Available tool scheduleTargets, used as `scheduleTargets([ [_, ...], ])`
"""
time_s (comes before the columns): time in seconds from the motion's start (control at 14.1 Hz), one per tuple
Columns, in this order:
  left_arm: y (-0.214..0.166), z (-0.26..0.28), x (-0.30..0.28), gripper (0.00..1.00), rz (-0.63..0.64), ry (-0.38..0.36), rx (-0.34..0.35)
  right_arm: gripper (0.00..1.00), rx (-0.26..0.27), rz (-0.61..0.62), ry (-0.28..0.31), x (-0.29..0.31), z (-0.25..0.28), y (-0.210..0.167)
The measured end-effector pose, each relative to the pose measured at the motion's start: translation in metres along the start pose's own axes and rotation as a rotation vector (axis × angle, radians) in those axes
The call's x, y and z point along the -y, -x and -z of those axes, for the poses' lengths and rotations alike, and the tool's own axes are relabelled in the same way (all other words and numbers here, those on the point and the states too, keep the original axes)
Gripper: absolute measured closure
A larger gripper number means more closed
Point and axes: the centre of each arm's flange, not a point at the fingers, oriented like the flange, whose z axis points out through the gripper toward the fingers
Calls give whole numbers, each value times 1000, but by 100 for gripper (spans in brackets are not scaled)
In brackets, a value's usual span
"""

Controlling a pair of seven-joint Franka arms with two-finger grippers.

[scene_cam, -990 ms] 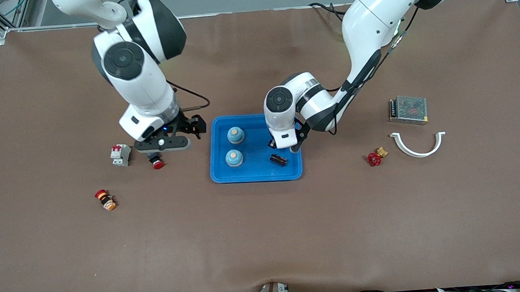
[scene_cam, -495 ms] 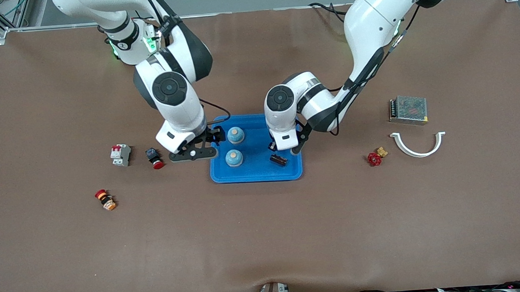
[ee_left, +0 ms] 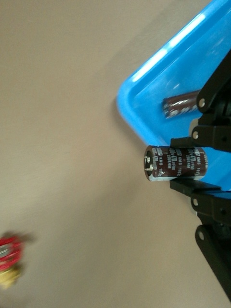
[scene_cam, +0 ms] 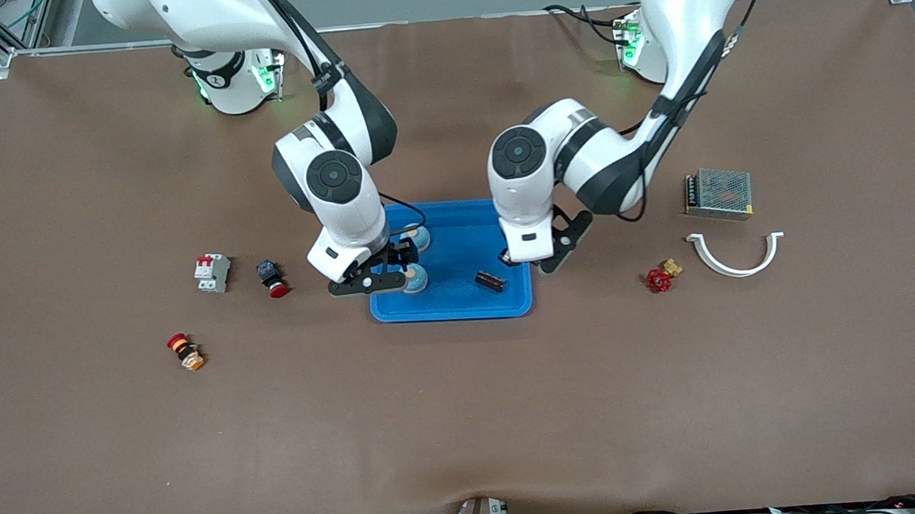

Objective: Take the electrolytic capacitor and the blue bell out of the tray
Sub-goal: 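Lift the capacitor with the left gripper while the right gripper grasps the bell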

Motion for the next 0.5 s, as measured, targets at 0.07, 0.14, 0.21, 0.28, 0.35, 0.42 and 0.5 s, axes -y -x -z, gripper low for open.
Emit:
scheduleTargets([
  [0.07, -15, 8, 7, 69, -28, -16, -3, 0, -1, 0, 1, 1, -7, 0],
  [0.14, -31, 15, 14, 69, -51, -32, 8, 0, -5, 1, 0, 1, -14, -1],
  [0.21, -51, 21, 22, 69, -68, -44, 31, 0, -10, 1, -1, 2, -22, -2],
  [0.28, -73, 26, 32, 69, -86, -53, 57, 0, -15, 1, -2, 3, -30, -3],
  [0.35, -95, 29, 44, 69, -110, -64, 77, 0, -18, 2, -2, 3, -39, -3],
  [0.42, -116, 30, 57, 69, -134, -80, 90, 0, -18, 3, 0, 4, -48, -3],
  [0.5, -133, 28, 71, 69, -158, -99, 99, 0, -15, 5, 3, 5, -55, -2],
])
